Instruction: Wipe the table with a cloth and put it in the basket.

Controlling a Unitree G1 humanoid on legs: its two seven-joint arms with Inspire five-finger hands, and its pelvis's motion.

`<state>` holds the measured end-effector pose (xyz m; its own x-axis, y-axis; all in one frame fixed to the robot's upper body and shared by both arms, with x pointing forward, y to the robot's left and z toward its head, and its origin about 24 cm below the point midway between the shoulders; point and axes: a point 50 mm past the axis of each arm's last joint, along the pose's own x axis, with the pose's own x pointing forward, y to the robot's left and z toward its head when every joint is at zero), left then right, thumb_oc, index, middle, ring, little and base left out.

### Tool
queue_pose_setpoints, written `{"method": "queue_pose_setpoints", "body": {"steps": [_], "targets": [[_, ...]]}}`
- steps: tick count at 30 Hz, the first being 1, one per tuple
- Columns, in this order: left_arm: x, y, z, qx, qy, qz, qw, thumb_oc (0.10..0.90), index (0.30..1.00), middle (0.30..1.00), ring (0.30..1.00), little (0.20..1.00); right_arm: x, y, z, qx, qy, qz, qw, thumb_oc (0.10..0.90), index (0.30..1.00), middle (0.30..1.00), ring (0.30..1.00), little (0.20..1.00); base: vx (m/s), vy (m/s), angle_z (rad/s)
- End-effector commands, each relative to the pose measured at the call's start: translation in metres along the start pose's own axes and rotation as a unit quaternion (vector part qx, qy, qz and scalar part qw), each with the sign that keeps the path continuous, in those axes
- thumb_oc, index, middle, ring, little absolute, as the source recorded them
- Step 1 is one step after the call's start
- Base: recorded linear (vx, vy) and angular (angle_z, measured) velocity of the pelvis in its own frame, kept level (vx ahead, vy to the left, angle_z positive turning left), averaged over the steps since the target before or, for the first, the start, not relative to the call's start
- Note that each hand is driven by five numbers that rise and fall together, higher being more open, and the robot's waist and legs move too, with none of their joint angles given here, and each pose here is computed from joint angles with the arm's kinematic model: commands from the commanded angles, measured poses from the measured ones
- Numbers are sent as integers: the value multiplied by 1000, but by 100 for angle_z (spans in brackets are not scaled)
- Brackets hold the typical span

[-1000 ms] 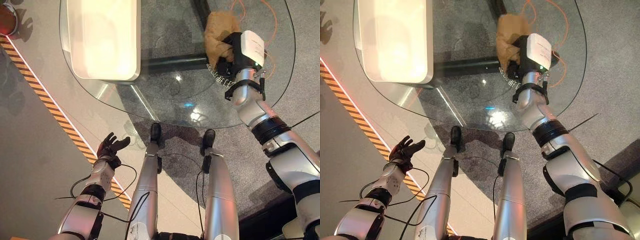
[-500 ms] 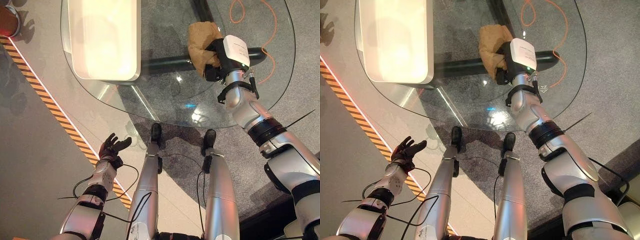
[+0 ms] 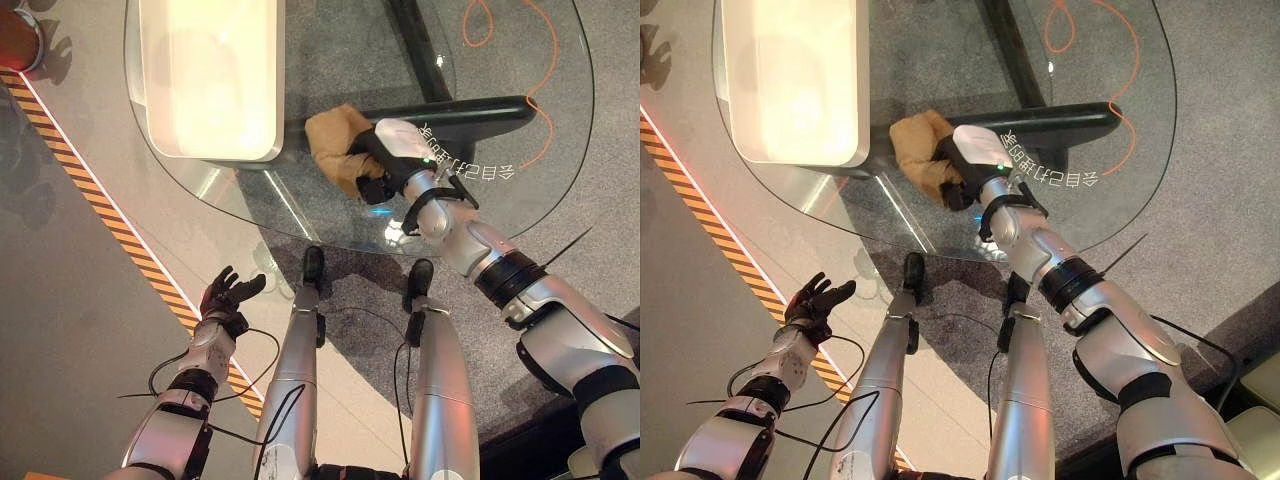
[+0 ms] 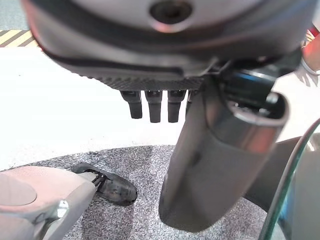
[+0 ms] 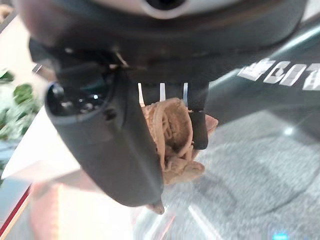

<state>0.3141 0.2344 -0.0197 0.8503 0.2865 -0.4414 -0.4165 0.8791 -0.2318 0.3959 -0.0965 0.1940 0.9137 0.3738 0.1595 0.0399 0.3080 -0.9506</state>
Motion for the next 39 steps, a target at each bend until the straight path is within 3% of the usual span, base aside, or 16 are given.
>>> {"method": "queue_pose_setpoints", "body": {"steps": [1,21,30,35,39], "targets": [[0,10,1,18,-11,29,999,800,900,900,900,900,-3,23,65,19,-149,44,988,100,300,300,300,200,0,0,0],[2,8,6,17,-11,25,999,800,900,900,900,900,-6,28,66,19,-146,38,988,100,300,300,300,200,0,0,0],[2,11,2,11,-5,26,1000,800,900,900,900,900,1,1,26,96,-33,-104,989,100,300,300,300,200,0,0,0],[1,15,2,10,-8,32,999,800,900,900,900,900,0,-28,-2,127,21,-191,973,100,300,300,300,200,0,0,0],[0,22,2,10,-10,41,999,800,900,900,900,900,-9,-68,-35,138,78,-294,943,100,300,300,300,200,12,-5,3]]}}
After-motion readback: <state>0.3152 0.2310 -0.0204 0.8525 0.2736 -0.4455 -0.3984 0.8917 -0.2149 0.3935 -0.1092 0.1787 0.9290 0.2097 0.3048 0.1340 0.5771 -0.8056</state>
